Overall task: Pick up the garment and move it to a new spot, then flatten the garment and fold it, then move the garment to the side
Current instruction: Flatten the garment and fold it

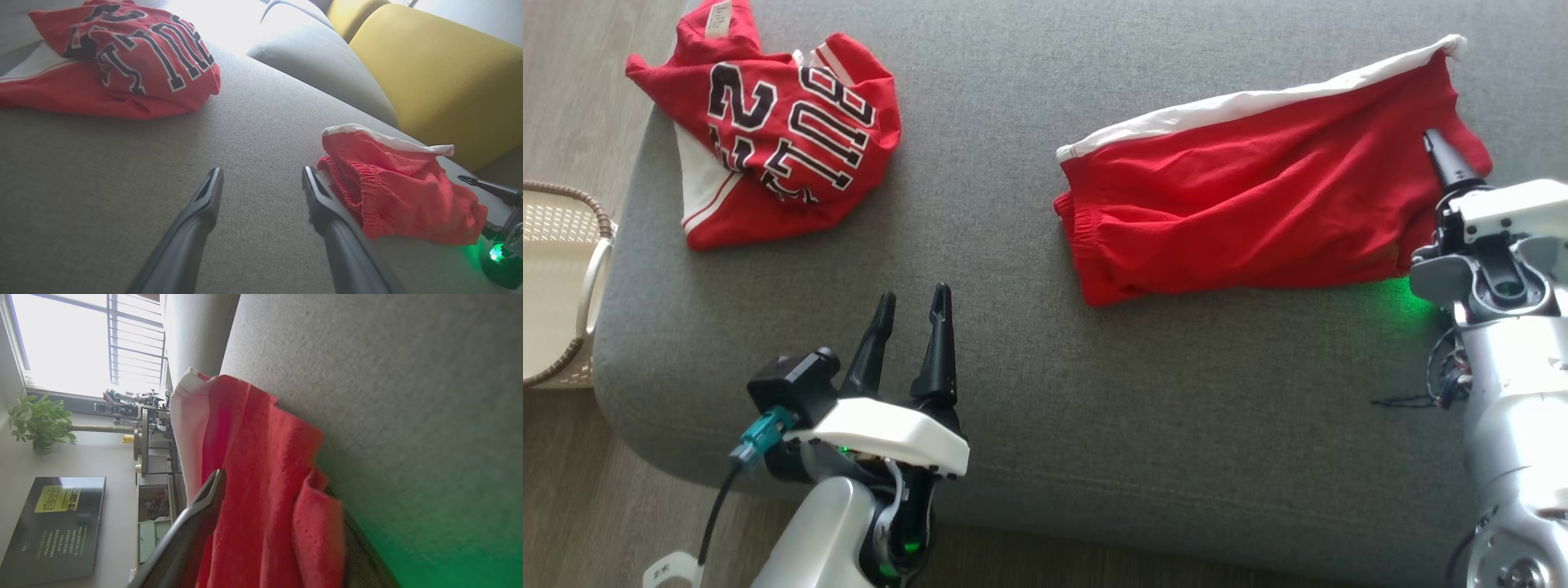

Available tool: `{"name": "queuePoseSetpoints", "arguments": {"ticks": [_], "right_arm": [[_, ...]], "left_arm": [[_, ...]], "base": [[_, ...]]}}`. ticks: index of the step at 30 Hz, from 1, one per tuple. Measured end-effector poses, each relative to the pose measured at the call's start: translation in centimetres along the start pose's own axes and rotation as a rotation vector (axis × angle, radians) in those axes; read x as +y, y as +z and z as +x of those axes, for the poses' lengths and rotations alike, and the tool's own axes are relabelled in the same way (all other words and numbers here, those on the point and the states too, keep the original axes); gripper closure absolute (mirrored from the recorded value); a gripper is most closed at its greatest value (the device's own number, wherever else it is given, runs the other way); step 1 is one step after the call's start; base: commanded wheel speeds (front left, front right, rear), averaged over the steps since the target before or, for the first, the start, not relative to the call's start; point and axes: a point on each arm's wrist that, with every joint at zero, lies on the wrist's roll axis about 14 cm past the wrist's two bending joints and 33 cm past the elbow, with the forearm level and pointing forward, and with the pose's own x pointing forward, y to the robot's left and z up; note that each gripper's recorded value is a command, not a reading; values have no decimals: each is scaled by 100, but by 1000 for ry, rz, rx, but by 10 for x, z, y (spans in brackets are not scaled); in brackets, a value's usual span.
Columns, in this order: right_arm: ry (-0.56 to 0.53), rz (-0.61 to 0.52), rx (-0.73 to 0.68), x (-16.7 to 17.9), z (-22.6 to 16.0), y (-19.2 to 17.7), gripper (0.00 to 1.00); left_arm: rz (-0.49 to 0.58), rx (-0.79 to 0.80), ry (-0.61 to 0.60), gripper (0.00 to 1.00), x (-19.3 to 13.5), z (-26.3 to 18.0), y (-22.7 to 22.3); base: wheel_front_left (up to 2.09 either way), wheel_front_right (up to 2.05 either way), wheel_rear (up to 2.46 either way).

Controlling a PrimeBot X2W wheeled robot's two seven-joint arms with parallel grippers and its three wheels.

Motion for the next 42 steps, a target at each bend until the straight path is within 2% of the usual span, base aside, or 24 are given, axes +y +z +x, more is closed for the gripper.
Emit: {"name": "queuePoseSetpoints", "arguments": {"ticks": [1, 2, 17, 27, 33, 42], "right_arm": [[0, -10, 0, 1, 1, 1, 66], [2, -15, 0, 2, 2, 2, 100], [29, -36, -24, 13, -7, 6, 100], [7, 22, -187, -7, -44, 31, 100], [-27, 57, -317, -28, -77, 57, 100], [-29, 82, -516, -35, -117, 100, 100]], "left_arm": [[-2, 1, 1, 0, 0, 0, 0], [-2, 1, 1, 0, 0, 1, 0], [-9, -16, -32, 0, -10, 6, 6], [-12, -48, -68, 0, -22, 1, 17], [-20, -51, -81, 0, -27, -8, 17], [-22, -54, -124, 0, -39, -16, 17]], "base": [[0, 0, 0], [0, 0, 0], [0, 0, 0], [0, 0, 0], [0, 0, 0], [0, 0, 0]]}}
